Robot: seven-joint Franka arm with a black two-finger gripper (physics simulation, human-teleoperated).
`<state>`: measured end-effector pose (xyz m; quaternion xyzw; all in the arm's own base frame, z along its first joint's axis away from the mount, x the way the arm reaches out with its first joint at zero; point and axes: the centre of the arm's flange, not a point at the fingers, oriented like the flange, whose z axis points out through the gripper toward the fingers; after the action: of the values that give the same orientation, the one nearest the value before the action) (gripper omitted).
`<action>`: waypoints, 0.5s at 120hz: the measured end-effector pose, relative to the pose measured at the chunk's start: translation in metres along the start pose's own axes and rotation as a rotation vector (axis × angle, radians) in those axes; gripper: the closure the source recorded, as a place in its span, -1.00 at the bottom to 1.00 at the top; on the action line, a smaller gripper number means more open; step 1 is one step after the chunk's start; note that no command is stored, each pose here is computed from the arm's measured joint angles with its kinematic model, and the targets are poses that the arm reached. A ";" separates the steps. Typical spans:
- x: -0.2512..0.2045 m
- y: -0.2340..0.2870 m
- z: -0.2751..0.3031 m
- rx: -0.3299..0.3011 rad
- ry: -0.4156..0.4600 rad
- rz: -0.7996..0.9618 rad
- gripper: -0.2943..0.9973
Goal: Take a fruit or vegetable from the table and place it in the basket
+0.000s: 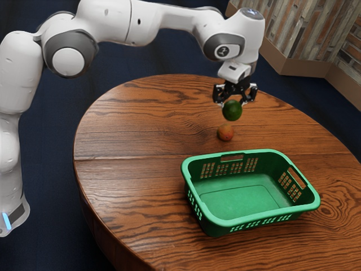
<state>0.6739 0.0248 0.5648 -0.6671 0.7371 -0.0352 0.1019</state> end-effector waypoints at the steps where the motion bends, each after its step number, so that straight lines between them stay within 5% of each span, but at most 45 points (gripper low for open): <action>1: 0.000 0.000 0.000 0.000 0.000 0.000 0.11; 60: 0.049 -0.002 -0.038 0.017 0.021 0.043 0.11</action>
<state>0.6645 -0.0276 0.5968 -0.6498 0.7520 -0.0464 0.1007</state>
